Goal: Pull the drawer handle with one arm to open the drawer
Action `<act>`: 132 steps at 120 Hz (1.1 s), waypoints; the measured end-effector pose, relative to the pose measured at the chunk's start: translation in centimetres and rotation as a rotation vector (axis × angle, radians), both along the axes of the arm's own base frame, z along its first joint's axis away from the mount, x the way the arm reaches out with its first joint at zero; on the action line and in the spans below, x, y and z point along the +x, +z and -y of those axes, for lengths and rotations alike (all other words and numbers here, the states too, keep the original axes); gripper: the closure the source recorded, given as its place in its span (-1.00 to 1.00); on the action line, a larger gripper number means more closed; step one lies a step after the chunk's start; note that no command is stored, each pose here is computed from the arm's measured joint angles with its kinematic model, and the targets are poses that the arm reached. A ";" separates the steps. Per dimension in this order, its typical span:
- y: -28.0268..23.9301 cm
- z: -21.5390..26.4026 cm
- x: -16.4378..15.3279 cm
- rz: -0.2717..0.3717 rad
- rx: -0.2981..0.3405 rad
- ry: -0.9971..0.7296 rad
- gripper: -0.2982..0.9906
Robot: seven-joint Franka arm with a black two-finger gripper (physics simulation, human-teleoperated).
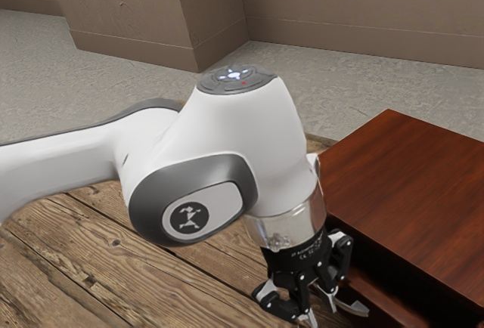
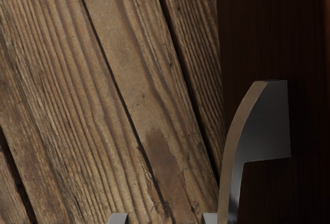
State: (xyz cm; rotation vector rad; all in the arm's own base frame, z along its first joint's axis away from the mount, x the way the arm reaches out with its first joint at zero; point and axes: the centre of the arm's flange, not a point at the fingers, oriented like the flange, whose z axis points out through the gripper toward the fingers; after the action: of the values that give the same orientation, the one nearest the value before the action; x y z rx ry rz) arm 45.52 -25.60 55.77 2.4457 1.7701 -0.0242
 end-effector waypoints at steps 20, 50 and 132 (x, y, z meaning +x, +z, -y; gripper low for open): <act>0.4 -0.1 -0.8 0.005 -0.006 -0.003 0.36; 0.6 -0.3 -1.5 0.010 -0.012 -0.002 0.36; 0.2 -1.3 -4.2 -0.013 -0.032 0.002 0.36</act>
State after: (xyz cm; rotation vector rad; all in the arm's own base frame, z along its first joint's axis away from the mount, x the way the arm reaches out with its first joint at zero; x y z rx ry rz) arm 41.34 -24.33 55.95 2.4271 1.7638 -0.0670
